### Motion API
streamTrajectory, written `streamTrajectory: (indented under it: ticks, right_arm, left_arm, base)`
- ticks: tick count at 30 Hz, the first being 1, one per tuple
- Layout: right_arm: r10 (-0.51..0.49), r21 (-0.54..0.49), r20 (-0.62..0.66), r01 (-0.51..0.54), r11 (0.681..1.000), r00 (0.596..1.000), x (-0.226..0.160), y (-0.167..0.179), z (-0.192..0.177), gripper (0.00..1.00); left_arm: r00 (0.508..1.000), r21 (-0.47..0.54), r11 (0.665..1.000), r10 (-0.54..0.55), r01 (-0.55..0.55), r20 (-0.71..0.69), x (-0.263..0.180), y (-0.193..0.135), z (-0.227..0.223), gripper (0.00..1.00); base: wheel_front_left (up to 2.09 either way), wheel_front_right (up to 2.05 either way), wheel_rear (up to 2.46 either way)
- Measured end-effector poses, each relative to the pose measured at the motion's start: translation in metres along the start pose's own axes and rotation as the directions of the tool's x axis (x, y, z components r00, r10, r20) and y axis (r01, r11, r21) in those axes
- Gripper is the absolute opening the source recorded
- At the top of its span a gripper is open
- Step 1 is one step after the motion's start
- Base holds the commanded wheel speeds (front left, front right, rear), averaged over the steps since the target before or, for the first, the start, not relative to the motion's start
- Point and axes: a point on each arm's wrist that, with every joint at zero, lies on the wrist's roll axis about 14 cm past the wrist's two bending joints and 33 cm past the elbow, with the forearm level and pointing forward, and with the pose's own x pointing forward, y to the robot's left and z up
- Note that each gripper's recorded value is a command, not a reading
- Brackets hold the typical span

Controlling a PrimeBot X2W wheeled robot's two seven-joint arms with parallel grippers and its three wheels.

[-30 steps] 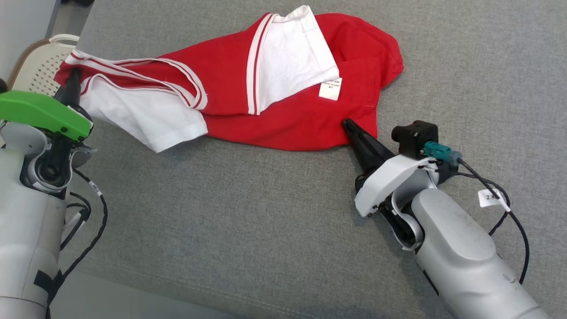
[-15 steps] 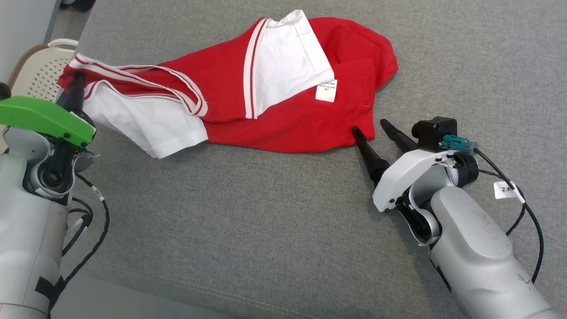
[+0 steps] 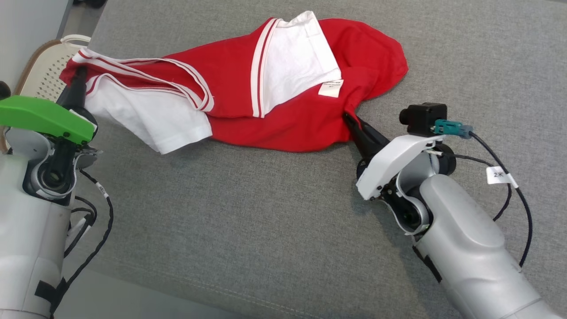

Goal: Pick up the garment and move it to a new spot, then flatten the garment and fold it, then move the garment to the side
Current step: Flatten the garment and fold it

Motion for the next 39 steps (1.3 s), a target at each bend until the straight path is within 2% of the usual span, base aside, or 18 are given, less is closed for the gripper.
streamTrajectory:
  ticks: [7, 11, 12, 13, 17, 22, 25, 28, 31, 36, 39]
  right_arm:
    - [-0.014, -0.006, 0.141, 0.015, 1.0, 0.99, -0.019, -0.02, 0.062, 0.0]
    - [-0.013, -0.049, 0.222, 0.025, 0.999, 0.975, -0.041, -0.032, 0.114, 0.0]
    - [-0.02, -0.068, 0.236, 0.037, 0.997, 0.972, -0.047, -0.037, 0.126, 0.0]
    - [-0.031, -0.097, 0.276, 0.06, 0.993, 0.961, -0.062, -0.044, 0.152, 0.0]
    - [-0.013, -0.13, 0.361, 0.065, 0.989, 0.933, -0.09, -0.037, 0.198, 0.0]
    - [0.03, -0.159, 0.471, 0.051, 0.986, 0.881, -0.135, -0.018, 0.242, 0.0]
    - [0.025, -0.177, 0.52, 0.079, 0.981, 0.854, -0.166, -0.014, 0.257, 0.0]
    - [-0.018, -0.174, 0.509, 0.123, 0.977, 0.86, -0.184, -0.022, 0.251, 0.0]
    - [-0.084, -0.15, 0.441, 0.165, 0.975, 0.894, -0.184, -0.037, 0.22, 0.0]
    - [-0.16, -0.093, 0.239, 0.187, 0.978, 0.958, -0.171, -0.055, 0.13, 0.0]
    - [-0.186, -0.037, 0.11, 0.191, 0.981, 0.976, -0.173, -0.058, 0.071, 0.0]
  left_arm:
    - [0.996, -0.084, 0.995, -0.053, 0.059, 0.074, -0.009, -0.009, 0.023, 0.0]
    - [0.986, -0.152, 0.977, -0.141, 0.152, 0.086, -0.014, -0.037, 0.027, 0.0]
    - [0.981, -0.16, 0.97, -0.174, 0.186, 0.086, -0.015, -0.049, 0.027, 0.0]
    - [0.966, -0.182, 0.95, -0.242, 0.254, 0.086, -0.021, -0.073, 0.025, 0.0]
    - [0.932, -0.222, 0.906, -0.352, 0.361, 0.082, -0.041, -0.113, 0.02, 0.0]
    - [0.886, -0.236, 0.854, -0.453, 0.464, 0.1, -0.078, -0.15, 0.017, 0.0]
    - [0.865, -0.243, 0.83, -0.487, 0.502, 0.124, -0.1, -0.164, 0.021, 0.0]
    - [0.871, -0.24, 0.837, -0.471, 0.492, 0.141, -0.108, -0.162, 0.02, 0.0]
    - [0.891, -0.284, 0.845, -0.438, 0.453, 0.119, -0.105, -0.154, 0.001, 0.0]
    - [0.931, -0.367, 0.863, -0.364, 0.348, 0.029, -0.088, -0.132, -0.063, 0.0]
    - [0.963, -0.37, 0.898, -0.268, 0.238, -0.03, -0.08, -0.101, -0.097, 0.01]
  base:
    - [0.0, 0.0, 0.0]
    - [0.0, 0.0, 0.0]
    - [0.0, 0.0, 0.0]
    - [0.0, 0.0, 0.0]
    - [0.0, 0.0, 0.0]
    - [0.0, 0.0, 0.0]
    - [0.0, 0.0, 0.0]
    - [0.0, 0.0, 0.0]
    - [0.0, 0.0, 0.0]
    - [0.0, 0.0, 0.0]
    - [0.0, 0.0, 0.0]
